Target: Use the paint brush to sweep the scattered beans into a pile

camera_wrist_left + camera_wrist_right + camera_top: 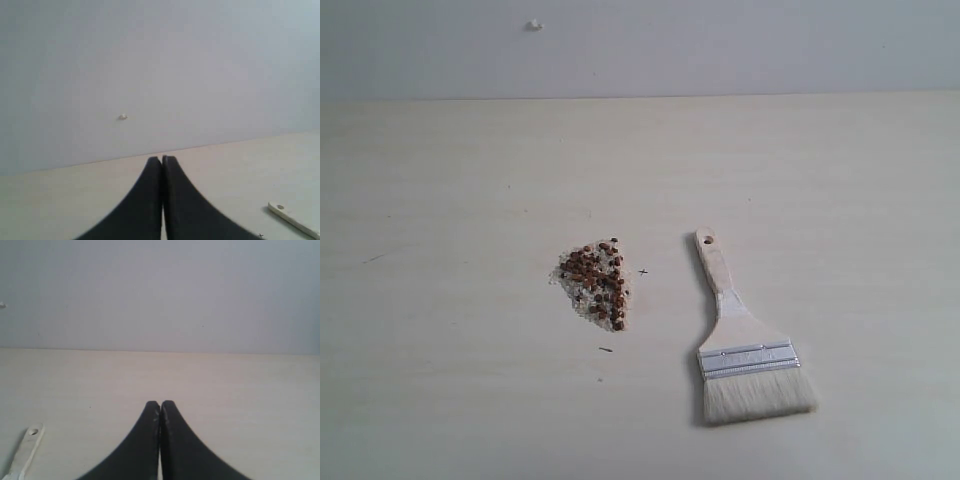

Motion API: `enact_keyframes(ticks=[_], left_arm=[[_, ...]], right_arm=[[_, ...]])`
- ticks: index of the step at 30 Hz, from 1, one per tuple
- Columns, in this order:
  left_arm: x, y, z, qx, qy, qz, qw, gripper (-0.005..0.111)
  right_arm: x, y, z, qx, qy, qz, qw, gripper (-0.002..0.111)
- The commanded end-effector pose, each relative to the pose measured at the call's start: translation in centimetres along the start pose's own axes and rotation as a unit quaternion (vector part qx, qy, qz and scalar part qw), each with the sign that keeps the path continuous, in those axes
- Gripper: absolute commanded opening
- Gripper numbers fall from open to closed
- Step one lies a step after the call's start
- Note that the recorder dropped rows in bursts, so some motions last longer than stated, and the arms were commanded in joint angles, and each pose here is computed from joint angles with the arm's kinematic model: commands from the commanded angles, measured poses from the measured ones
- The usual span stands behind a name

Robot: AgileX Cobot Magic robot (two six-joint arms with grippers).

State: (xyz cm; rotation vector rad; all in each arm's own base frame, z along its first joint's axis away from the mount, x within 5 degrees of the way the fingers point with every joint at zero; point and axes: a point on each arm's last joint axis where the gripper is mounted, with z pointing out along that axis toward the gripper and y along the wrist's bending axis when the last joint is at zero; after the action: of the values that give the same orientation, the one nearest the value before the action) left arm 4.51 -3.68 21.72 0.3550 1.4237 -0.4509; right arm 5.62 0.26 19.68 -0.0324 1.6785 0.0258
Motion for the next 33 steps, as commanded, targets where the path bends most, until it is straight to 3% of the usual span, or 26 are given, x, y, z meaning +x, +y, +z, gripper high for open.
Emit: enact_keyframes(ticks=[1, 8, 14, 21, 25, 27, 33], left_arm=[[0.1, 0.0, 0.0, 0.0, -0.002, -0.004, 1.0, 0.0], [0.0, 0.0, 0.0, -0.001, -0.002, -0.006, 1.0, 0.0], [-1.7, 0.0, -0.2, -0.007, -0.027, 0.016, 0.999, 0.0], [-1.5, 0.8, -0.2, -0.05, -0.005, 0.024, 0.998, 0.0], [-0.4, 2.0, -0.5, -0.119, 0.051, -0.003, 0.992, 0.0], [-0.4, 2.5, -0.6, -0.147, 0.045, -0.056, 0.987, 0.0], [1.6, 2.7, -0.6, -0.154, 0.076, -0.035, 0.985, 0.0]], right_arm=[[0.1, 0.0, 0.0, 0.003, -0.001, 0.0, 1.0, 0.0], [0.1, 0.0, 0.0, 0.003, -0.001, 0.0, 1.0, 0.0], [0.1, 0.0, 0.0, 0.003, -0.001, 0.002, 1.0, 0.0], [0.1, 0.0, 0.0, 0.003, -0.001, 0.001, 1.0, 0.0], [0.1, 0.0, 0.0, 0.003, -0.001, 0.002, 1.0, 0.0], [0.1, 0.0, 0.0, 0.003, -0.001, 0.001, 1.0, 0.0], [0.1, 0.0, 0.0, 0.003, -0.001, 0.001, 1.0, 0.0]])
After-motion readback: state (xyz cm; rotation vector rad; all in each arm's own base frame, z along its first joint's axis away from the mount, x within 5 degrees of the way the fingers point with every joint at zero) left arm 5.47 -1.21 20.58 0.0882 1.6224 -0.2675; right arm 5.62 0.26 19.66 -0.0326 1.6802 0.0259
